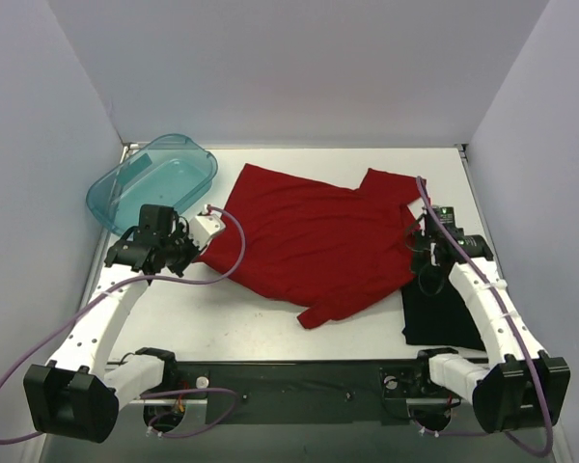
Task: Fold and stack the t-shirts
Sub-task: Flatten out the tshirt
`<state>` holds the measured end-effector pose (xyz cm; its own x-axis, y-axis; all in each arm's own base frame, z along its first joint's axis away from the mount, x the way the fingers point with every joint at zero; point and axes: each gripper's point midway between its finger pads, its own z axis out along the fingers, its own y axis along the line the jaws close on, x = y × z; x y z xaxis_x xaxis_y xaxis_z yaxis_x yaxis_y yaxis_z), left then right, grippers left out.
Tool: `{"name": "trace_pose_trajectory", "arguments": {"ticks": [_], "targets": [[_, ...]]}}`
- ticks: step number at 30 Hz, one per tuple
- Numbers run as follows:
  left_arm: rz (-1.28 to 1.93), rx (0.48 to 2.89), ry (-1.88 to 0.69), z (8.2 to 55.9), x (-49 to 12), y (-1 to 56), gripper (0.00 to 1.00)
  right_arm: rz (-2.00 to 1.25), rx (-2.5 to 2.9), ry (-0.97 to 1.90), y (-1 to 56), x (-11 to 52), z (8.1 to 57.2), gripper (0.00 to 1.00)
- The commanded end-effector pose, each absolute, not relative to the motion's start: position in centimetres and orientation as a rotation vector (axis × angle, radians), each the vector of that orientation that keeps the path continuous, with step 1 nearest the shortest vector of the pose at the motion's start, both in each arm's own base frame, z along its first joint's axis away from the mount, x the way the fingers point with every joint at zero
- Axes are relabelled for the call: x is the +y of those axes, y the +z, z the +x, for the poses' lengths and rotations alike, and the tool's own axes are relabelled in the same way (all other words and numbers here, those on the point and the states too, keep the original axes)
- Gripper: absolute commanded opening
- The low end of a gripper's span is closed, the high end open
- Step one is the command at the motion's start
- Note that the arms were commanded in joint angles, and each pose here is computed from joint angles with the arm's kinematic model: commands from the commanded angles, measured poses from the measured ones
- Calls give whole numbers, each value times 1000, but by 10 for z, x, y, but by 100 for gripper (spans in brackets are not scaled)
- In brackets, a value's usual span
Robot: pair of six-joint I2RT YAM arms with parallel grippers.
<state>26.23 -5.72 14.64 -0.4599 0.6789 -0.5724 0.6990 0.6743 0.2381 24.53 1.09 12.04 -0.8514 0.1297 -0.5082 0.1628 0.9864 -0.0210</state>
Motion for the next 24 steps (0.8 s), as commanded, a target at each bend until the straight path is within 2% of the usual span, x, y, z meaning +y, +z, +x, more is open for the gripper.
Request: {"name": "trace_pose_trajectory", "arguments": {"ticks": [1,5,9,12,15,21,24], "targets": [[1018,2180,-67,275,-64,165,0,390,2730,-28,87,-1,216,0],[1050,2178,-126,264,-74,163,0,759,2701,-51,87,-28,213,49],[1070,2171,-127,259,-75,162,0,824,2547,-115,124,-38,218,54],[1064,2161,-137,259,-77,164,0,656,2479,-94,148,-7,226,58],[1054,2149,-138,262,-78,165,0,648,2578,-1,133,31,218,66],[1058,2139,-171,258,-85,165,0,444,2736,-40,102,80,233,65],[1061,2136,-174,257,-86,164,0,328,2895,94,82,113,228,63]]}}
